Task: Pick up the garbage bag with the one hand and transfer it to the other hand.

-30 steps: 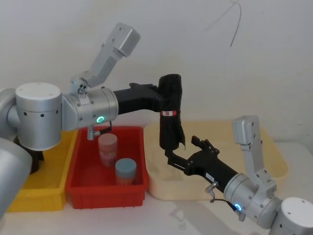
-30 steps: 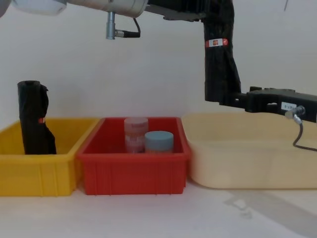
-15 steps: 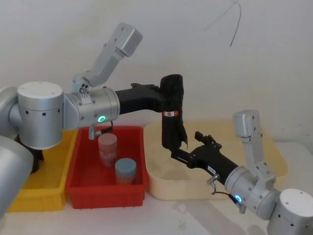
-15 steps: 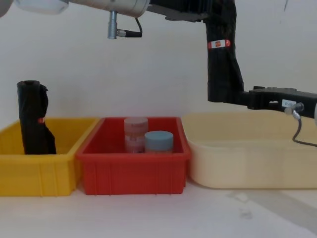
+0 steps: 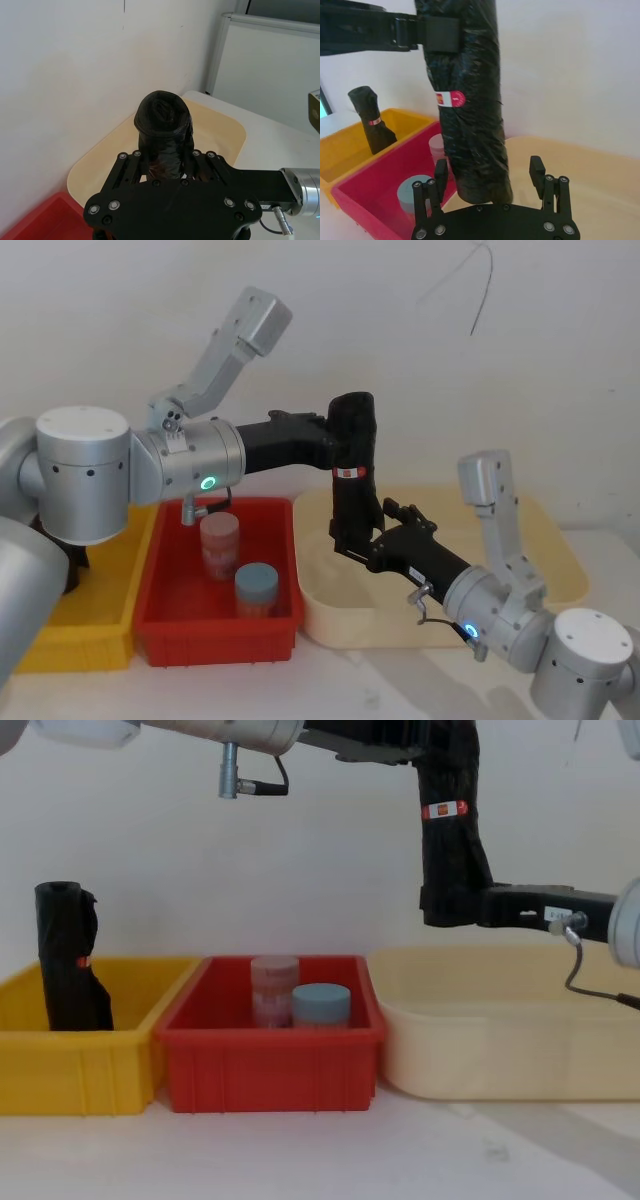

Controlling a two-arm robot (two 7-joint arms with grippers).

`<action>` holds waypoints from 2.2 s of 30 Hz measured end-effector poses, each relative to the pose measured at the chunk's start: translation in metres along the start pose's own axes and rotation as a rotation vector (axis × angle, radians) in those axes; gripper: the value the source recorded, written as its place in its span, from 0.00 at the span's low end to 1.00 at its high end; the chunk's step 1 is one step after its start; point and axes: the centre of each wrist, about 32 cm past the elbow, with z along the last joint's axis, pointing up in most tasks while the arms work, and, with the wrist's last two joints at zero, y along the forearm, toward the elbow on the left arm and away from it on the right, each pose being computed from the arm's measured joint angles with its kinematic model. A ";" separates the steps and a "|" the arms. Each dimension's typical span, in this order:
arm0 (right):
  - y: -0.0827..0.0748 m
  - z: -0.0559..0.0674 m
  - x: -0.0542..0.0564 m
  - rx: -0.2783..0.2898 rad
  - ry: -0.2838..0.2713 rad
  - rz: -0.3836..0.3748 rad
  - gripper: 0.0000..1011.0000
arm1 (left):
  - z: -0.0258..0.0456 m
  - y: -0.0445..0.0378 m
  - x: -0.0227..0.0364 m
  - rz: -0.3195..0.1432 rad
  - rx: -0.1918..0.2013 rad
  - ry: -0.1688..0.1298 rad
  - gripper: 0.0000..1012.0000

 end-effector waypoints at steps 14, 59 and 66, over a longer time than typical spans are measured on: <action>0.009 0.007 -0.006 0.011 -0.027 0.042 0.99 | 0.0003 -0.0001 0.0001 0.000 0.000 -0.001 0.35; 0.012 0.010 -0.010 0.022 -0.021 0.060 0.55 | 0.0003 0.0002 0.0001 0.000 0.000 -0.001 0.67; 0.009 0.011 -0.008 0.011 0.017 0.029 0.55 | -0.0007 0.0067 0.0003 0.001 -0.001 0.005 0.87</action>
